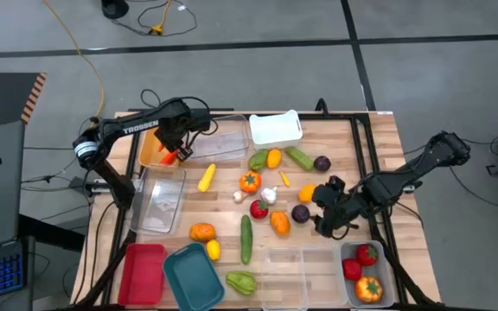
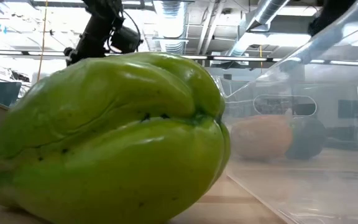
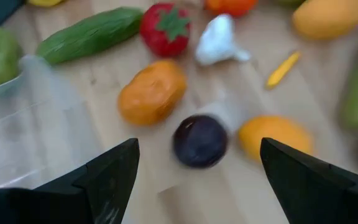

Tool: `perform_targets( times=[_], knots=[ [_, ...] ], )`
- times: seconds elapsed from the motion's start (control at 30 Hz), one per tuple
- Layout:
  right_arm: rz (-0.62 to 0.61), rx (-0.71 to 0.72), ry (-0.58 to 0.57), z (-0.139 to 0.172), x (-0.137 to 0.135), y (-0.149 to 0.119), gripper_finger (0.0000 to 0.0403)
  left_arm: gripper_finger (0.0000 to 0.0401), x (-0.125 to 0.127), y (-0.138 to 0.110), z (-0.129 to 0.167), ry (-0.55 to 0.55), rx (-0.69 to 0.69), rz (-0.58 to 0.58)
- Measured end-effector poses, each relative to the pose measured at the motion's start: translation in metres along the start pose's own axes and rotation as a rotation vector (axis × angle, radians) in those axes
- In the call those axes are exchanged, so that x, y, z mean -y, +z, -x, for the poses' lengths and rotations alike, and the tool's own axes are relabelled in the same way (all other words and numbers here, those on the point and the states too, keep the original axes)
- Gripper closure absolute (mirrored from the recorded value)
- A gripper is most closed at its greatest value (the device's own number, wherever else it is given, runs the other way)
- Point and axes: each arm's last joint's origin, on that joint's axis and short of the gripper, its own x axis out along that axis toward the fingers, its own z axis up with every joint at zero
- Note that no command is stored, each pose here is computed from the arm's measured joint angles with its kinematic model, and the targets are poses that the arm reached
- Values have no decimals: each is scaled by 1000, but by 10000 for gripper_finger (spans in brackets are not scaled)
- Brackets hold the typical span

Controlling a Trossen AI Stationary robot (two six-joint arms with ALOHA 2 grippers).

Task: Sort produce into baskets
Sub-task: Put the orange carrot into the yellow bin, then put the top green cucumber into the white bin

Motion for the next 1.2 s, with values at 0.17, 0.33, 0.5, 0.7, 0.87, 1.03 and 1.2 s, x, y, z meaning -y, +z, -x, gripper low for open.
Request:
perform_targets(
  times=[0.17, 0.33, 0.5, 0.7, 0.87, 1.03, 1.2],
  knots=[
    [28, 15, -70, -8, 16, 13, 42, 292, -1, -2, -13, 1, -58, -1],
    [33, 13, -133, -15, 34, 24, 42, 246, -2, -3, -18, 1, -75, -5],
    [35, 8, -192, -20, 52, 34, 42, 209, -1, -1, -18, -4, -61, -5],
    [97, 26, -247, -25, 70, 46, 42, 203, -1, 0, -18, -10, -43, -41],
    [158, 62, -260, -27, 78, 55, 42, 203, -4, 1, -10, -16, 0, -73],
    [198, 54, -290, -28, 88, 59, 42, 203, -13, -5, 6, -32, 72, -83],
    [132, 52, -337, -32, 105, 65, 42, 203, -23, -21, 23, -55, 177, -46]
  ],
)
